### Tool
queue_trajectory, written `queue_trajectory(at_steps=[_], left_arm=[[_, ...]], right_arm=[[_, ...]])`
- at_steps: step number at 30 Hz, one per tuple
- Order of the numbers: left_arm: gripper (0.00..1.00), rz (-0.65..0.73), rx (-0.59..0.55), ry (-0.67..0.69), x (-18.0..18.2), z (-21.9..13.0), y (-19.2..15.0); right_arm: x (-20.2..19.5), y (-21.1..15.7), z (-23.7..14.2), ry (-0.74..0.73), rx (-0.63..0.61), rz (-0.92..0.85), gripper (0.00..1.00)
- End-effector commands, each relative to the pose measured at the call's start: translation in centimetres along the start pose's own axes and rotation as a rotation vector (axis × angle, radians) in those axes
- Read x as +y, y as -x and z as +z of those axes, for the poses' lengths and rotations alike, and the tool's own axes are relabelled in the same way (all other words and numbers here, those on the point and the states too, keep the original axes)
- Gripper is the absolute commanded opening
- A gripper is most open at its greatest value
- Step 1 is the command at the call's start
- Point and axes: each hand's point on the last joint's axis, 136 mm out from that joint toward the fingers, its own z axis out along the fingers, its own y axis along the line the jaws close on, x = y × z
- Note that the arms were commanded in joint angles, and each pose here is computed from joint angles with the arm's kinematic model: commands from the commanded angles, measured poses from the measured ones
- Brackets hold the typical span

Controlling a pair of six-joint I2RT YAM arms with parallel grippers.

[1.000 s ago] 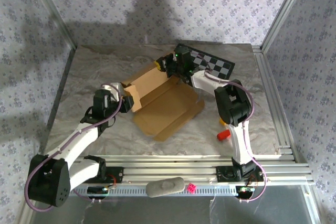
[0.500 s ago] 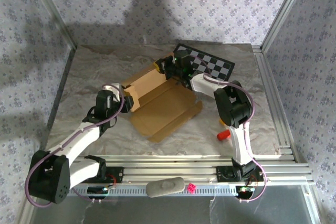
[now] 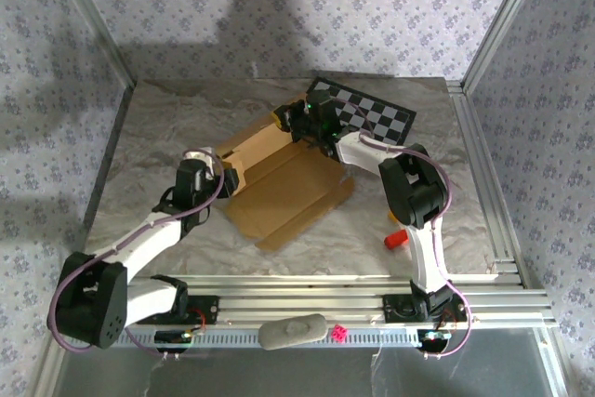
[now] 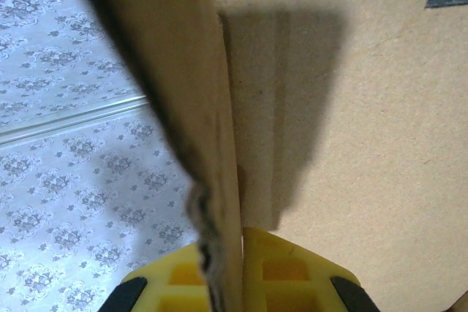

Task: Fold the paper box

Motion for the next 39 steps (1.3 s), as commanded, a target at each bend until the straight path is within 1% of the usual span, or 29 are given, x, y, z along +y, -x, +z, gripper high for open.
queue_trajectory(at_steps=[1, 6, 13, 18, 21, 23, 25, 29, 32, 35, 39], left_arm=[[0.63, -0.02, -0.096, 0.043, 0.3, -0.2, 3.0], [0.64, -0.022, -0.103, 0.053, 0.5, -0.7, 3.1], [0.67, -0.012, -0.12, 0.009, -0.2, -1.9, 3.4], [0.7, 0.008, -0.12, -0.014, -0.5, -1.9, 3.2], [0.69, 0.014, -0.113, -0.008, -0.4, -1.8, 3.1], [0.66, 0.017, -0.102, 0.004, -0.3, -1.5, 3.1], [0.58, 0.02, -0.083, 0.034, 0.1, -1.2, 3.0], [0.4, 0.015, -0.072, 0.07, 0.5, -0.7, 3.3], [0.24, 0.016, -0.079, 0.08, 0.5, -0.7, 3.7], [0.18, 0.019, -0.083, 0.094, 0.7, -0.6, 3.9], [0.14, 0.018, -0.083, 0.102, 0.9, -0.6, 3.8]], right_arm=[[-0.6, -1.9, -0.5, -0.057, 0.068, 0.031, 0.0], [-0.6, -1.6, -0.5, -0.071, 0.062, 0.037, 0.0], [-0.8, -1.2, -0.5, -0.1, 0.049, 0.049, 0.0], [-0.8, -1.1, -0.3, -0.106, 0.045, 0.054, 0.0], [-0.9, -1.2, -0.2, -0.118, 0.042, 0.056, 0.0], [-0.9, -1.1, -0.3, -0.121, 0.039, 0.058, 0.0], [-0.9, -1.2, -0.4, -0.129, 0.033, 0.061, 0.0], [-1.4, -1.1, -1.2, -0.159, -0.016, 0.081, 0.0], [-1.7, -1.0, -1.4, -0.158, -0.038, 0.114, 0.0], [-1.6, -1.1, -1.3, -0.152, -0.041, 0.138, 0.0], [-1.6, -1.2, -1.6, -0.185, -0.051, 0.16, 0.0]])
